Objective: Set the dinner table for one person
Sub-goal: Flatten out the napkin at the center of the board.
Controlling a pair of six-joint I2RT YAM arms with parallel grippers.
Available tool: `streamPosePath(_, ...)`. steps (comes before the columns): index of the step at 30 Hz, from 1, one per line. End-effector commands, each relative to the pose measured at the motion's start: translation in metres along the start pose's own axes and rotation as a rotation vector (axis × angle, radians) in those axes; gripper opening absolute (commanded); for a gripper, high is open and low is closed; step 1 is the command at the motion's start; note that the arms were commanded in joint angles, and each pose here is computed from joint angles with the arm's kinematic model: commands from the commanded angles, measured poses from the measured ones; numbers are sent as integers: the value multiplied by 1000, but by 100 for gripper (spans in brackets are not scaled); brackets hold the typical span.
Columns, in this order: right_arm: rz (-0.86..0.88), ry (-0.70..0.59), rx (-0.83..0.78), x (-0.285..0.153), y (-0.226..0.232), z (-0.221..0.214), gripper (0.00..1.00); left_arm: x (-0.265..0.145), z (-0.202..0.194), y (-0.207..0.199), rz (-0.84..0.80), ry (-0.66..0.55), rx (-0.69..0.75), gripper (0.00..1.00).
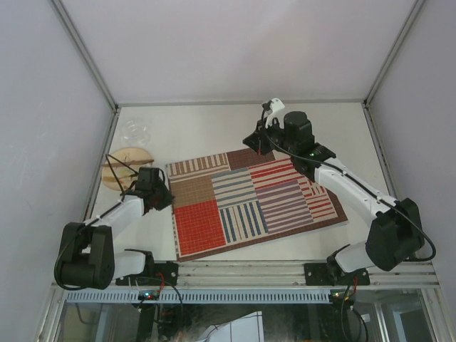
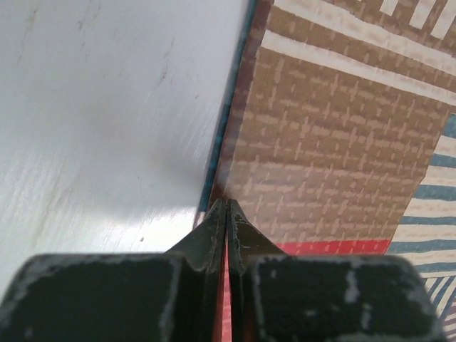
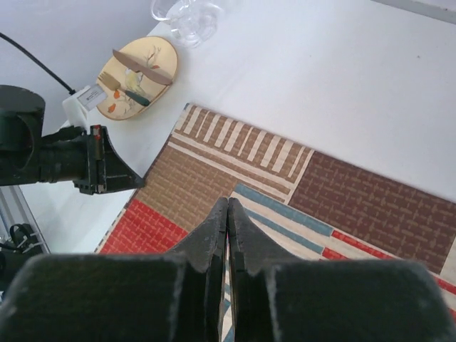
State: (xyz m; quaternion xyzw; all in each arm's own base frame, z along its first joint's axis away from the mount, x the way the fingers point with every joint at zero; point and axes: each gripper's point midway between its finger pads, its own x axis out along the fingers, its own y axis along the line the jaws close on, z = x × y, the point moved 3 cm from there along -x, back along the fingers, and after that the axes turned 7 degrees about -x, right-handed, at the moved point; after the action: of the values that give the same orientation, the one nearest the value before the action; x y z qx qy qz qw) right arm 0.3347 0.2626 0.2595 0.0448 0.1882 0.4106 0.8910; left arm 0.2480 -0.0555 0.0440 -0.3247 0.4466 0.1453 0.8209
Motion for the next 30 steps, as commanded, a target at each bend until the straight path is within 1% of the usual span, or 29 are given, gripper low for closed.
streamPosePath(1, 0, -89, 32, -9, 6, 11, 0, 0, 17, -21, -51, -29, 22, 4)
streamPosePath(8, -1, -110, 55, -21, 6, 9, 0, 6, 13, -19, -31, -1, 18, 2)
streamPosePath(15, 8, -101, 74, -17, 2, 0, 0, -16, 20, -13, 17, -111, 49, 0)
streamPosePath(21, 14, -90, 103, -13, 2, -9, 0, -18, 17, 2, 84, -128, 77, 0)
streamPosePath(25, -5, -85, 115, -15, -1, -14, 0, -15, 10, 10, 129, -109, 96, 0)
streamPosePath(30, 2, -90, 129, -20, 2, -16, 0, -7, -1, 11, 135, -59, 105, 0)
